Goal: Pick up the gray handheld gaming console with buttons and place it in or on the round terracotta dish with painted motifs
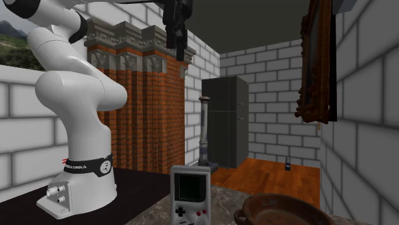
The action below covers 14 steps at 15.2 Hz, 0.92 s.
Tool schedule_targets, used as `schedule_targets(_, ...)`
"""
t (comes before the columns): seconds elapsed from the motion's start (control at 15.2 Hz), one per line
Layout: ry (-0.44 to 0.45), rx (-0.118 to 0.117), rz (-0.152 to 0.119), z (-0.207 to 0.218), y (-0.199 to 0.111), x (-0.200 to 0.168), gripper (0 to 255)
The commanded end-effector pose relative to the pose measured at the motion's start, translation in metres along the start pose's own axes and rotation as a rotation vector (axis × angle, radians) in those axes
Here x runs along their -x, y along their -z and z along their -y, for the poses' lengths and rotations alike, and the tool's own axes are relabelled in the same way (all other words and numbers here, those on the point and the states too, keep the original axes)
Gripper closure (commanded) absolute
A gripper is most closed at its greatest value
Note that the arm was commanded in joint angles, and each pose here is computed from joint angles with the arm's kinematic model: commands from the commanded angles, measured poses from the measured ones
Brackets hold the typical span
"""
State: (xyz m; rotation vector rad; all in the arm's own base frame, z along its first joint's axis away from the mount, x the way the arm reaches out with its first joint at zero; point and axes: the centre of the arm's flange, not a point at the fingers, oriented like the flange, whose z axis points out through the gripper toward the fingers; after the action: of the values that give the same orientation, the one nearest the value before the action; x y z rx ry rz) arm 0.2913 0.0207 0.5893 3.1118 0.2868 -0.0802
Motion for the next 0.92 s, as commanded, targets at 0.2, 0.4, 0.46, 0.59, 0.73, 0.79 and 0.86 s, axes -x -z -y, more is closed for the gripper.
schedule_targets(0.2, -0.005, -0.003, 0.001, -0.011, -0.036, -0.014, 0)
schedule_targets(0.4, -0.01, -0.006, 0.002, -0.021, -0.071, -0.028, 0)
schedule_targets(0.46, -0.012, -0.007, 0.003, -0.025, -0.083, -0.033, 0)
schedule_targets(0.59, -0.015, -0.009, 0.003, -0.032, -0.107, -0.042, 0)
schedule_targets(0.73, -0.018, -0.011, 0.004, -0.039, -0.131, -0.051, 0)
schedule_targets(0.79, -0.02, -0.012, 0.004, -0.042, -0.143, -0.056, 0)
schedule_targets(0.86, -0.021, -0.013, 0.005, -0.046, -0.155, -0.061, 0)
